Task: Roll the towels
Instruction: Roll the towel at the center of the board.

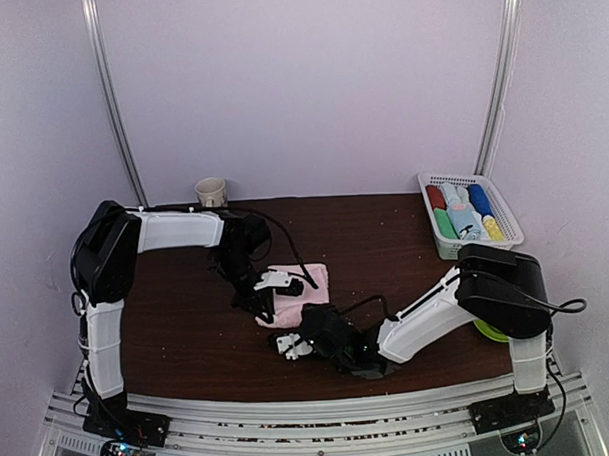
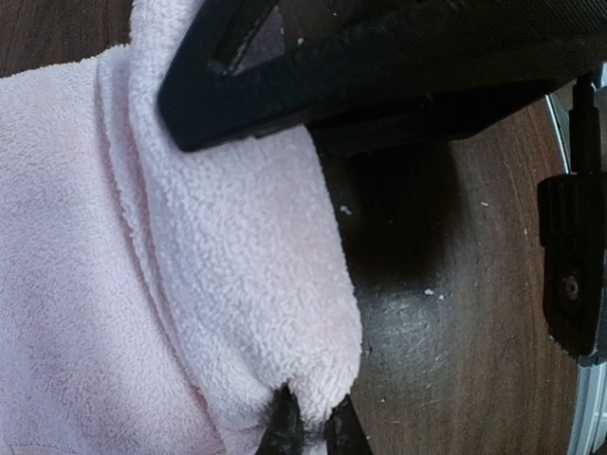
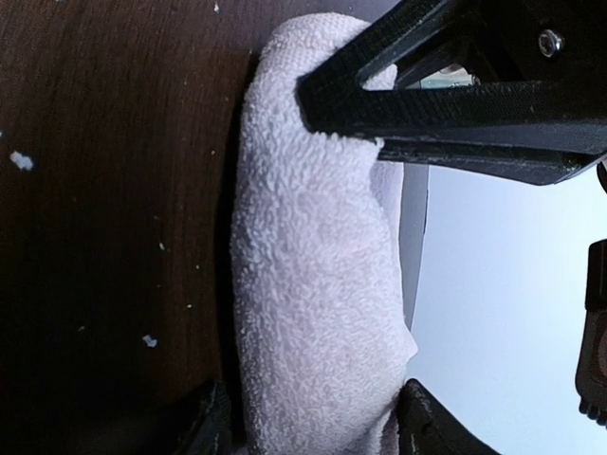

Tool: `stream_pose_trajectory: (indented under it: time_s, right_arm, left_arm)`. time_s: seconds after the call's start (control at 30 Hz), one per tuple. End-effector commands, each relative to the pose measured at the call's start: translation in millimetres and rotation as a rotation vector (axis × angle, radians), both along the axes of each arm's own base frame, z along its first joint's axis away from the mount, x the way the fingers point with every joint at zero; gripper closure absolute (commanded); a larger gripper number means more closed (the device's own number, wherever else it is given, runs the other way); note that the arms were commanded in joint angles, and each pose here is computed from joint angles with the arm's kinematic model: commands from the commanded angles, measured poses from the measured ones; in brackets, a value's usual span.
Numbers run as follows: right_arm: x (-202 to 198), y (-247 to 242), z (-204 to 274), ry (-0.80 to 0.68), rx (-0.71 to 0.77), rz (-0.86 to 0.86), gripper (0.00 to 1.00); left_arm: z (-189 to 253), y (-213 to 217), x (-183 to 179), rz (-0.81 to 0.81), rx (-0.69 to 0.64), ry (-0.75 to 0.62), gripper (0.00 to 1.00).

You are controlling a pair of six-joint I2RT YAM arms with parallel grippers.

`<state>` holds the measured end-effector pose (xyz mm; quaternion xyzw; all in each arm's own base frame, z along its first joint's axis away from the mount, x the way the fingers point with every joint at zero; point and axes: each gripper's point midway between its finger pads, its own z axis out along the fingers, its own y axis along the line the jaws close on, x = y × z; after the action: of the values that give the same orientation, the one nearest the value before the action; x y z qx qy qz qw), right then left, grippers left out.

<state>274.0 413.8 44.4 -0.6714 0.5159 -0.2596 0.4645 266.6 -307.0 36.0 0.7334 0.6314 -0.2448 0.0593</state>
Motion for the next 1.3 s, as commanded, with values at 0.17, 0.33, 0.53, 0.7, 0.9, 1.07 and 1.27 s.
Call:
stream_pose_trajectory:
  time_s: [0.17,0.33,0.53,0.7,0.9,1.07,1.27]
  right_arm:
    - [7,-17,-34,0.048,-0.146,-0.012,0.39]
    - [11,-16,-39,0.068,-0.169,-0.011,0.45]
    - [6,-14,-47,0.131,-0.181,0.002,0.69]
    - [0,-17,-56,0.201,-0.201,-0.002,0.86]
    - [-5,-13,-58,0.294,-0.167,-0.009,0.95]
    - [-12,-6,-50,0.458,-0.073,-0.006,0.98]
    - [-25,-3,-46,0.646,0.005,-0.003,0.98]
  left_arm:
    - [-18,17,-17,-0.022,0.075,0.088,1.00]
    - [-20,19,-16,-0.022,0.081,0.092,1.00]
    - [-18,21,-12,-0.007,0.071,0.094,1.00]
    - [-5,22,0,0.020,0.023,0.046,0.85]
    - [21,28,7,0.027,-0.027,-0.049,0.57]
    - [57,46,27,0.103,-0.128,-0.218,0.47]
    - [89,62,32,0.158,-0.280,-0.489,0.39]
